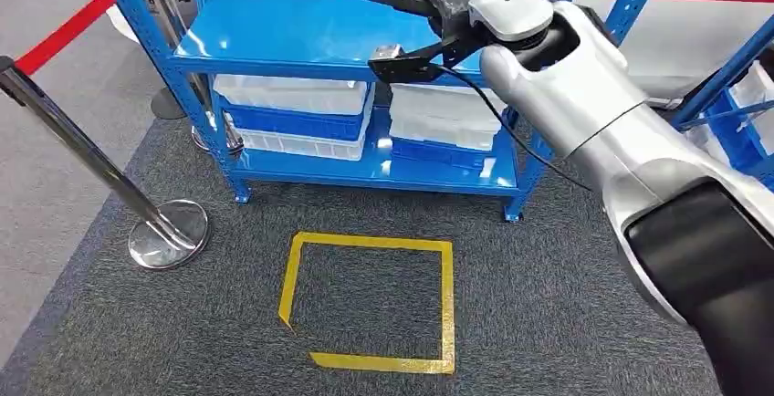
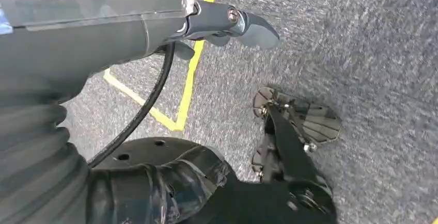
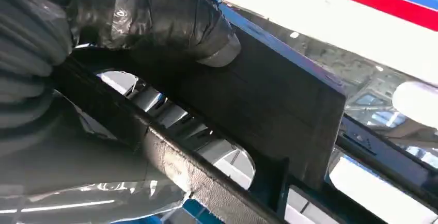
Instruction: Take the parts from the cabinet and place them on the table.
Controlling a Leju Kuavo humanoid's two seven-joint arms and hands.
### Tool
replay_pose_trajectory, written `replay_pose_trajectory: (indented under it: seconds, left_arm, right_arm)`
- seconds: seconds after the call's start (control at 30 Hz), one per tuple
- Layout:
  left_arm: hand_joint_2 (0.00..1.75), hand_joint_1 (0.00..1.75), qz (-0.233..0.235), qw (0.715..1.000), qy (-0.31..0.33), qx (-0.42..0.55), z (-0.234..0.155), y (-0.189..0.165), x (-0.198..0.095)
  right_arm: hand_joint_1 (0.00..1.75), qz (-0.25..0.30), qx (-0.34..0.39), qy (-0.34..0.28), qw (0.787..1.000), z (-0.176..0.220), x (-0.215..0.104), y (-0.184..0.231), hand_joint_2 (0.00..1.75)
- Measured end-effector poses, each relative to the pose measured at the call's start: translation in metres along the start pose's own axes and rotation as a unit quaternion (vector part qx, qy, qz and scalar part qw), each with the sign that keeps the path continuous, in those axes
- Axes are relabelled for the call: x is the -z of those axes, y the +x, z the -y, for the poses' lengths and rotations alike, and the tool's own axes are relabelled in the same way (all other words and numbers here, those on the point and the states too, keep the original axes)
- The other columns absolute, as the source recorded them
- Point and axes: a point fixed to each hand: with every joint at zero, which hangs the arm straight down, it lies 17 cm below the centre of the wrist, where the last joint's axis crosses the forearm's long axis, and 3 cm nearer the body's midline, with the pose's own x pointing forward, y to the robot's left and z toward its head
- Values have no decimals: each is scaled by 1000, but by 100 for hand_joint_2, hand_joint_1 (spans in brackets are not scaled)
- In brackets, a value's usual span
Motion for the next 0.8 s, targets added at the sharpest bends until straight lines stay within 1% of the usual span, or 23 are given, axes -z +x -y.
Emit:
replay_pose_trajectory:
  seconds: [0.4, 0.8]
  left_arm:
    - [175, 0, -3, 1000, -1, -1, 1, 0, 0]
    - [175, 0, -5, 1000, -4, -2, 4, -2, -1]
  right_arm:
    - [175, -4, 0, 8, 1000, -8, -2, -5, 175]
    - [175, 0, -3, -1, 1000, 2, -1, -1, 175]
